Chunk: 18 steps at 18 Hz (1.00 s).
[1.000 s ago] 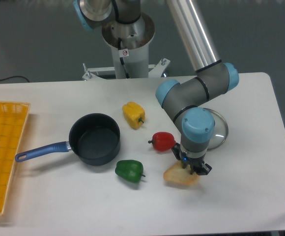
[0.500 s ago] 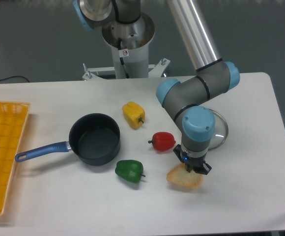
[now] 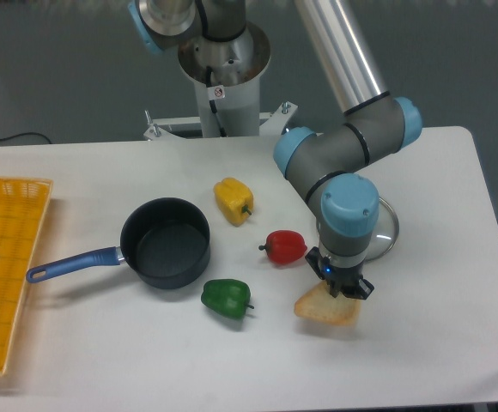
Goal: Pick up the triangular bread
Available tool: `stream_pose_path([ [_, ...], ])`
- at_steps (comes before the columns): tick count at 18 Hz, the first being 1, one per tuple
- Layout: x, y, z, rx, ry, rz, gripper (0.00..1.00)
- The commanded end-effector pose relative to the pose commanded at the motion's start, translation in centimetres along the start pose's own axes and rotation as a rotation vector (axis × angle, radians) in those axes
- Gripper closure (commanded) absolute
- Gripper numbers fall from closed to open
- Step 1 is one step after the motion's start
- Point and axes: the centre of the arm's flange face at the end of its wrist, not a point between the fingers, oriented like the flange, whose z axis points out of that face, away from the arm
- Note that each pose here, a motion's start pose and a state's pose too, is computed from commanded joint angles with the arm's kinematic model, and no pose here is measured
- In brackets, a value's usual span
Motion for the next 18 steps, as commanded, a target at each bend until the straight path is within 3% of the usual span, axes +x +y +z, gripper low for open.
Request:
stream_pose_path([
  [5,0.2,0.1,-1.5,0.0,-0.008,0.0,1.0],
  [18,2.5,0.4,-7.1,-0.04,0.1,0.01,1.0],
])
